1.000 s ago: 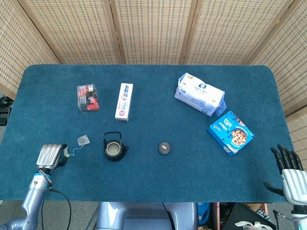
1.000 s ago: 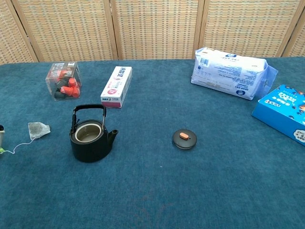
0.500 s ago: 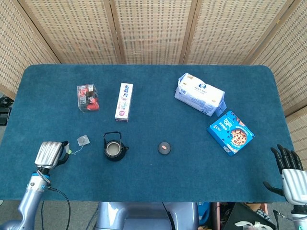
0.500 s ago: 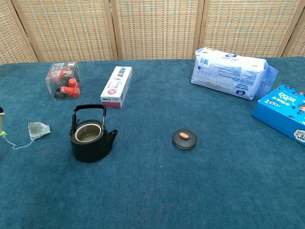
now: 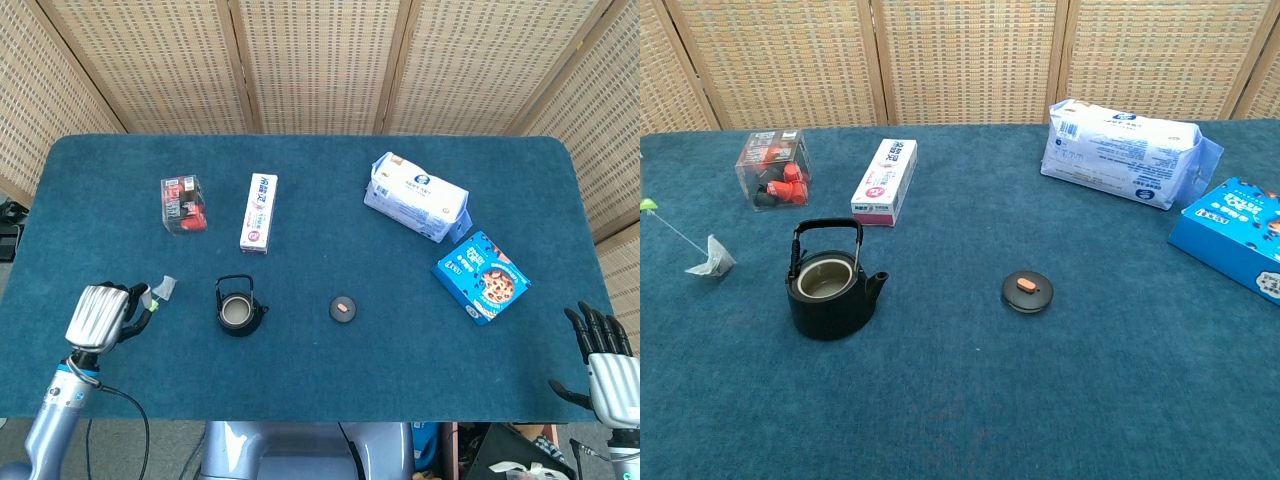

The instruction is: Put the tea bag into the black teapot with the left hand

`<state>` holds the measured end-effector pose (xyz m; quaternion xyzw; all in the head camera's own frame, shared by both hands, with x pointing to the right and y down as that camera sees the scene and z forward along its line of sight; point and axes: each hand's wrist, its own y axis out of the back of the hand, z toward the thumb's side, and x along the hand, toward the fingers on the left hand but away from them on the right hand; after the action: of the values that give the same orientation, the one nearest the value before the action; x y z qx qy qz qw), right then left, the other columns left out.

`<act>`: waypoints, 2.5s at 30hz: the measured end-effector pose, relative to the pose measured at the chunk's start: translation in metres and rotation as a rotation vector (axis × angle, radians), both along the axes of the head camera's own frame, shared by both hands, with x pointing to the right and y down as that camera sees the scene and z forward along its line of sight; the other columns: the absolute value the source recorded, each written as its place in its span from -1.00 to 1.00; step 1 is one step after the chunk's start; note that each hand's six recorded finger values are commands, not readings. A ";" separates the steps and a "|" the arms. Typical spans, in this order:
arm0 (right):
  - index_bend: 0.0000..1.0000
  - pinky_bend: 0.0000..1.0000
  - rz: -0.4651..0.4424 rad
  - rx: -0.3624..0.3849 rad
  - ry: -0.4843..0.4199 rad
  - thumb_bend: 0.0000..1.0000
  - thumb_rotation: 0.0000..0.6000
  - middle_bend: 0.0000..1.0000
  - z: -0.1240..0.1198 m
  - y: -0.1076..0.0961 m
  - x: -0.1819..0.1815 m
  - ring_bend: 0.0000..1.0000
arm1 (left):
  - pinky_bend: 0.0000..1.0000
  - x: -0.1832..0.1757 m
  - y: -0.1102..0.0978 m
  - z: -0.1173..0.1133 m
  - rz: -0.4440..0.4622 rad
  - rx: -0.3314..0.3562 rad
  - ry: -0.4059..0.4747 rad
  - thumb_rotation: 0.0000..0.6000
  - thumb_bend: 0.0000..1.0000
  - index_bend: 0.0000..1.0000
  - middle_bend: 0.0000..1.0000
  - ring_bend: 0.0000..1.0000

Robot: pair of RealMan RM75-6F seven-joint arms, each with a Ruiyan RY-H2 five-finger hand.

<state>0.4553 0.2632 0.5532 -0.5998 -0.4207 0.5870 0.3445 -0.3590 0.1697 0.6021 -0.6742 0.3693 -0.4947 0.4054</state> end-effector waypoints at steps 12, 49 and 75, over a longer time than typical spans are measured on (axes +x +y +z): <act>-1.00 -1.00 0.002 -0.002 -0.001 -0.87 1.00 -1.00 0.000 0.000 0.000 -1.00 | 0.31 0.019 -0.013 -0.027 0.047 0.048 0.082 1.00 -0.01 0.27 0.67 0.48; -1.00 -1.00 0.023 -0.018 -0.003 -0.87 1.00 -1.00 0.004 0.003 0.007 -1.00 | 0.31 0.100 -0.048 -0.040 0.201 0.088 0.140 1.00 -0.01 0.28 0.67 0.48; -1.00 -1.00 0.026 -0.026 -0.002 -0.87 1.00 -1.00 0.006 0.003 0.007 -1.00 | 0.31 0.084 -0.027 -0.017 0.204 0.005 0.075 1.00 -0.01 0.29 0.67 0.48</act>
<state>0.4620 0.2664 0.5596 -0.5992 -0.4211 0.5963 0.3288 -0.2753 0.1427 0.5848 -0.7253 0.3150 -0.4243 0.4412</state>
